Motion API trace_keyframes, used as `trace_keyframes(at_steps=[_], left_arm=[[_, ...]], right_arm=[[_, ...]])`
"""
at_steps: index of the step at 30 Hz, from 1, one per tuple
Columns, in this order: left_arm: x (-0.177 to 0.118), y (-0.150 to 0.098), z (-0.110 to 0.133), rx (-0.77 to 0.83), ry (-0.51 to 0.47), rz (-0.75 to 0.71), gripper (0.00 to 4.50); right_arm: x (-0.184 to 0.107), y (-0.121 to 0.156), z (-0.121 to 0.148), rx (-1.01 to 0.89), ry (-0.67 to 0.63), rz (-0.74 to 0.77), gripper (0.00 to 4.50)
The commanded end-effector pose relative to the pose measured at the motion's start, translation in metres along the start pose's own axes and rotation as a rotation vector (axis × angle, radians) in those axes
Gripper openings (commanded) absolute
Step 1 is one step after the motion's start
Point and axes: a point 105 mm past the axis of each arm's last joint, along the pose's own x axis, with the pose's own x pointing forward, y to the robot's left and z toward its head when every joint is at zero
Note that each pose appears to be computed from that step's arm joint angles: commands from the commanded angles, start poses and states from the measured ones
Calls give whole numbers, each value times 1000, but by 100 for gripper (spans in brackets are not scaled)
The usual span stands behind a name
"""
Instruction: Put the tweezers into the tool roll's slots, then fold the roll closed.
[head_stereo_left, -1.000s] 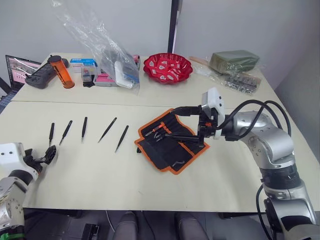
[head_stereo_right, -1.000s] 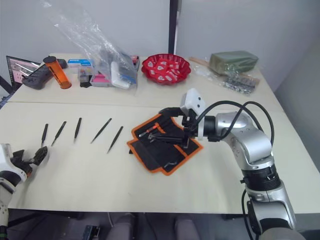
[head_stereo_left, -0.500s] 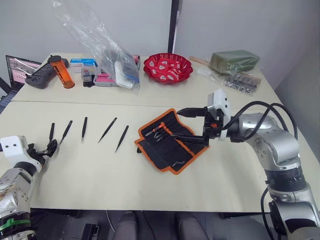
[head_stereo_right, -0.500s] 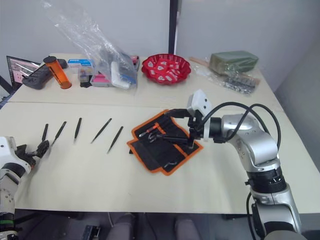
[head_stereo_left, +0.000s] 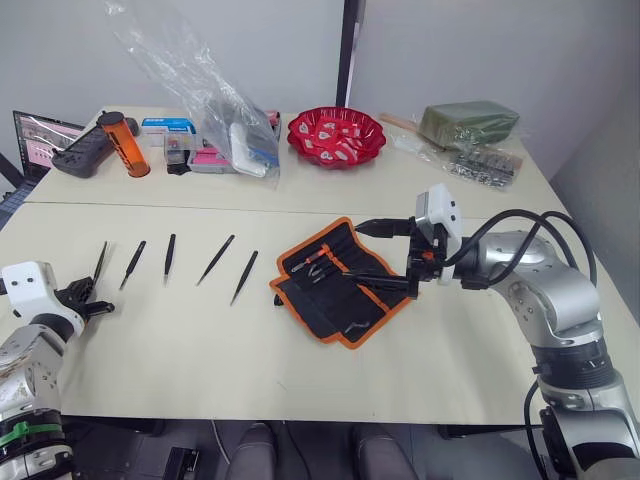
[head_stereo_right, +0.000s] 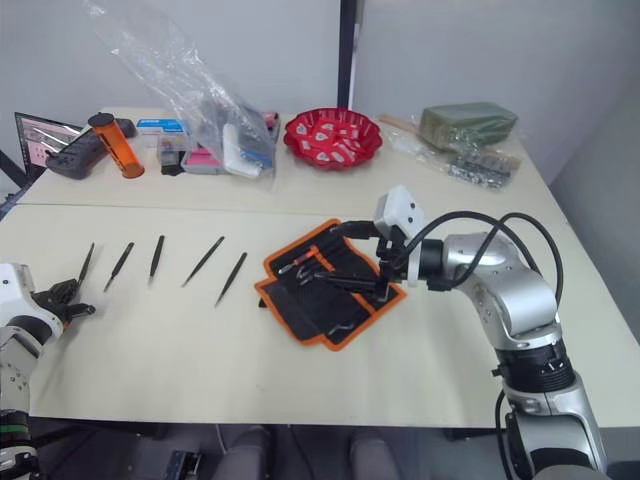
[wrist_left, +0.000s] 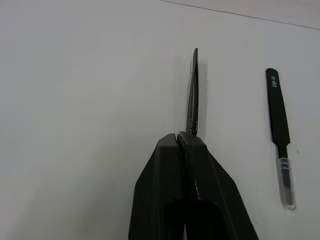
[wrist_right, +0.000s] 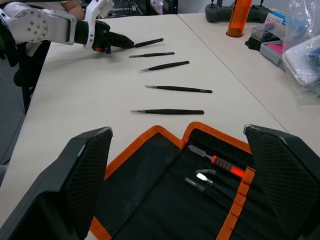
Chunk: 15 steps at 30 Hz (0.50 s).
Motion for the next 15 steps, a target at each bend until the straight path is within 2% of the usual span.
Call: trace_keyframes(at_steps=[1,8,13,15], left_arm=[[-2,6,21,16,-62,24,3],[-2,-4,54,51,-158,-5,3],[1,-5,49,64,-127,-22,3],[0,-8,53,45,-152,-42,3]], right_arm=[[0,2,13,-58,-30,-8,450],[-5,-2,9,-85,-4,-62,450],[-6,-2,8,-88,-6,-75,450],[-6,-1,7,-86,-6,-76,450]])
